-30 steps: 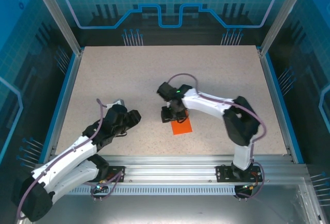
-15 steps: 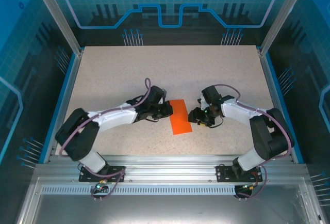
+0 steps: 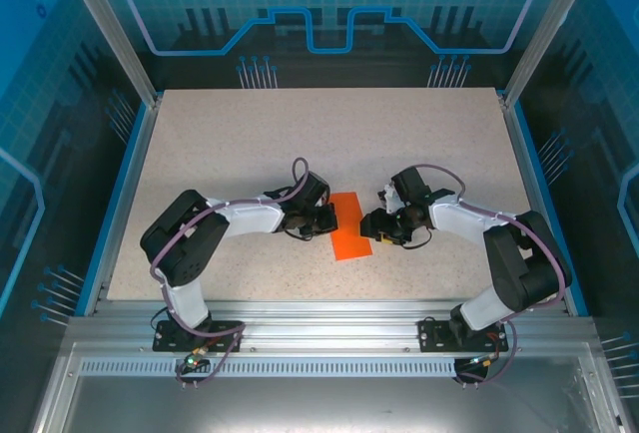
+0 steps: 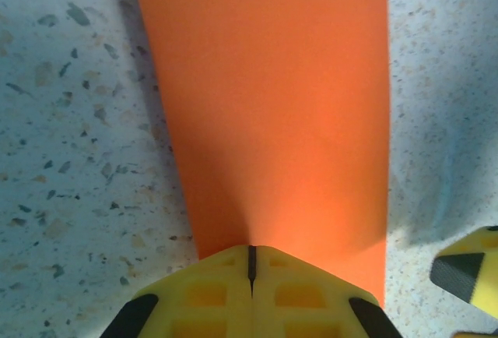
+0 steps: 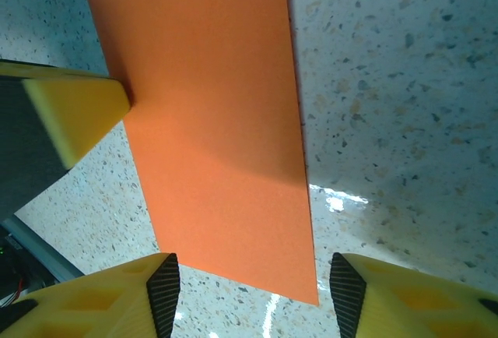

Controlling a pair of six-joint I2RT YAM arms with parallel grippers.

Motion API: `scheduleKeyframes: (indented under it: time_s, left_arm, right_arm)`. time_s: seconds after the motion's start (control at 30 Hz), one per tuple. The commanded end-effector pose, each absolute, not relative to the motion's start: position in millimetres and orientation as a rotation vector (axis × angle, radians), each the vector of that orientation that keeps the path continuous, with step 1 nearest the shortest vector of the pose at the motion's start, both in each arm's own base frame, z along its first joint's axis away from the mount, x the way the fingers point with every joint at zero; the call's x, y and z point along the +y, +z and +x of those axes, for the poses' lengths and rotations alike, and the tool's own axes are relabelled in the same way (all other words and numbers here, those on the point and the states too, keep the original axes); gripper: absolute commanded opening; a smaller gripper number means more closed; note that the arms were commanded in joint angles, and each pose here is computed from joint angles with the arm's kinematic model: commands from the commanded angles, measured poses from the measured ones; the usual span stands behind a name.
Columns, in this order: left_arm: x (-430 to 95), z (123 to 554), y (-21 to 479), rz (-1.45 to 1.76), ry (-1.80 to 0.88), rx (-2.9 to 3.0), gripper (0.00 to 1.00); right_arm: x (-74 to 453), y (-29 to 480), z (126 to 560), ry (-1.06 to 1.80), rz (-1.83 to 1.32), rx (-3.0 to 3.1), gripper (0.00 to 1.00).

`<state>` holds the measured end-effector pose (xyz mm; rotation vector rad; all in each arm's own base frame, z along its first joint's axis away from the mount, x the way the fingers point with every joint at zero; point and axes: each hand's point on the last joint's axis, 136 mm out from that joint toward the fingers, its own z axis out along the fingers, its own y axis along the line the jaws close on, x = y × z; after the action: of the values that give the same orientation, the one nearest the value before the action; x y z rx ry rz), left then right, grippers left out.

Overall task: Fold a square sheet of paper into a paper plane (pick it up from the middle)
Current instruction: Third fold the triangle at the center of the table.

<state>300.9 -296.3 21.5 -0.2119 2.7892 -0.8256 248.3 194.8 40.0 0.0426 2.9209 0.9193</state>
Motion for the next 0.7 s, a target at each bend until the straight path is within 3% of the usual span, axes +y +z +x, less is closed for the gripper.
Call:
scheduleKeyframes:
  time_s: [0.0, 0.67]
  left_arm:
    - [-301, 302, 22, -0.198, -0.843, 2.794, 0.04]
    - [-289, 291, 6, -0.205, -0.792, 2.84, 0.04]
  right_arm:
    - [199, 37, 245, 0.959, 0.019, 2.927, 0.58]
    - [215, 28, 241, 1.016, -0.019, 2.968, 0.57]
